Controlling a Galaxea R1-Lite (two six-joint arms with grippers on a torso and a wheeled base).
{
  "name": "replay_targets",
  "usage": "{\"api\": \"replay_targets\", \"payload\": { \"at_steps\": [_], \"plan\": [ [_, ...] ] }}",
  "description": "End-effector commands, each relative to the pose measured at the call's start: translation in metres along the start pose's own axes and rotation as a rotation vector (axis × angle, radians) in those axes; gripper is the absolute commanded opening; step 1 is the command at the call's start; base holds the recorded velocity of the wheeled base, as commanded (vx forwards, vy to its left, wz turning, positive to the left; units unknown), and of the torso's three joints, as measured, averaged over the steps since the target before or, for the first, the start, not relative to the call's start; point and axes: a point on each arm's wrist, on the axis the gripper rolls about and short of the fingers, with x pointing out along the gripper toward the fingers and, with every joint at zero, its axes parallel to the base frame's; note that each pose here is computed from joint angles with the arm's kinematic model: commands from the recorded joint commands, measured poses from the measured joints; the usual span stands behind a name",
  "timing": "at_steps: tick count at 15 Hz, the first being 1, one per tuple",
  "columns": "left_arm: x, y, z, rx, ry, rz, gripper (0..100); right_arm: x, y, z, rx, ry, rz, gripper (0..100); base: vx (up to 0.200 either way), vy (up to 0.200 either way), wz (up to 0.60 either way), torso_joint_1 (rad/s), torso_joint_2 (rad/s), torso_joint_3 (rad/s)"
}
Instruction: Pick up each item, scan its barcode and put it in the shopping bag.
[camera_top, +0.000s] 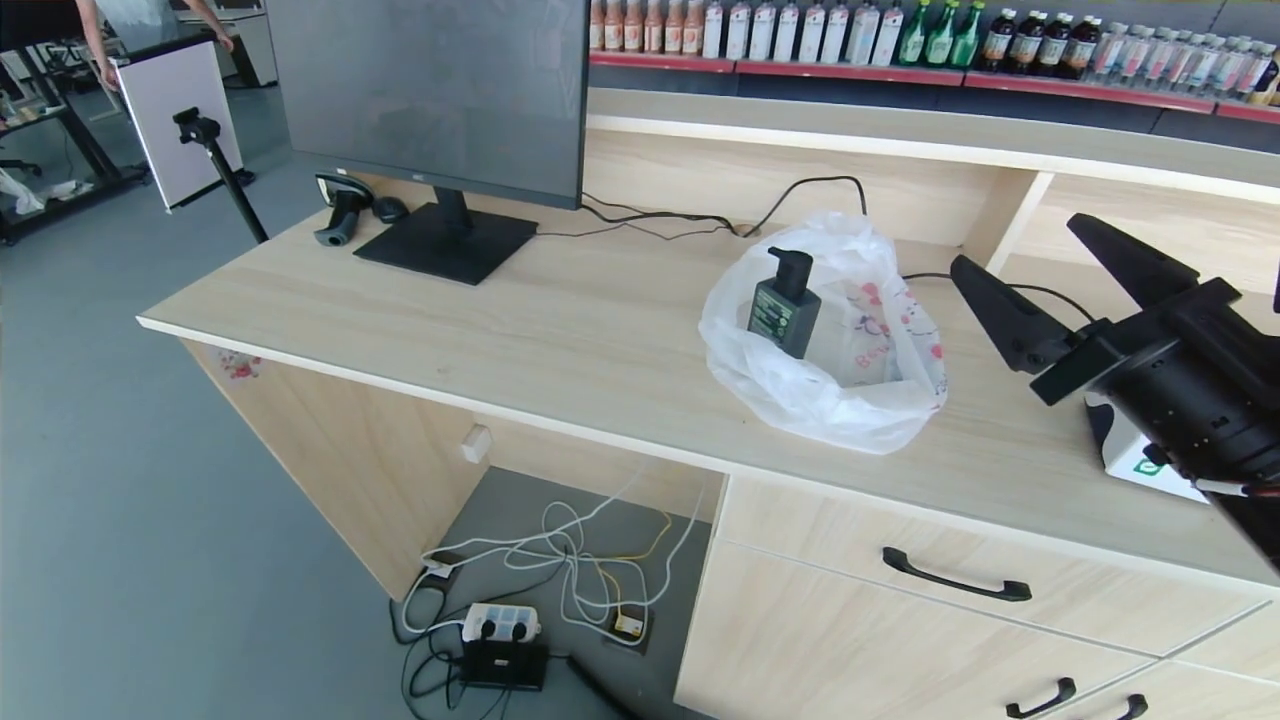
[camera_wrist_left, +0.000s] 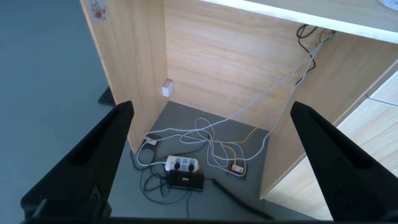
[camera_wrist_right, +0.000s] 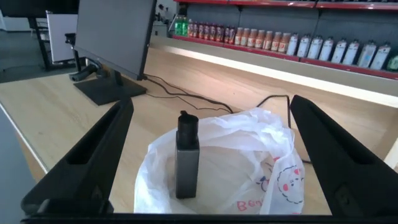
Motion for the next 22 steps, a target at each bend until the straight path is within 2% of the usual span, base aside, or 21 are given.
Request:
{"api": "replay_targets", "payload": {
  "at_steps": [1,5,7,17,22],
  "plan": [
    [0.000,0.000,0.000,0.000,0.001,-0.001,100,-0.002,-0.003,-0.001,-0.007,0.004,-0.013,100,-0.200,0.000,0.00,0.002,0.01,0.002],
    [0.000,0.000,0.000,0.001,0.001,-0.001,100,0.001,-0.007,-0.007,-0.013,0.021,-0.026,100,-0.200,0.000,0.00,-0.007,0.00,0.007],
    [0.000,0.000,0.000,0.000,-0.001,-0.001,100,0.000,-0.006,-0.010,-0.010,0.036,-0.024,100,0.000,0.000,0.00,0.000,0.00,0.000],
    [0.000,0.000,0.000,0.000,0.001,0.001,100,-0.004,-0.014,-0.020,-0.020,0.082,-0.055,100,0.000,0.000,-0.60,0.006,0.00,0.005],
    [0.000,0.000,0.000,-0.002,0.001,0.001,100,-0.005,-0.014,-0.024,-0.018,0.098,-0.055,100,0.000,-0.200,-0.12,0.003,0.00,0.001]
  ]
}}
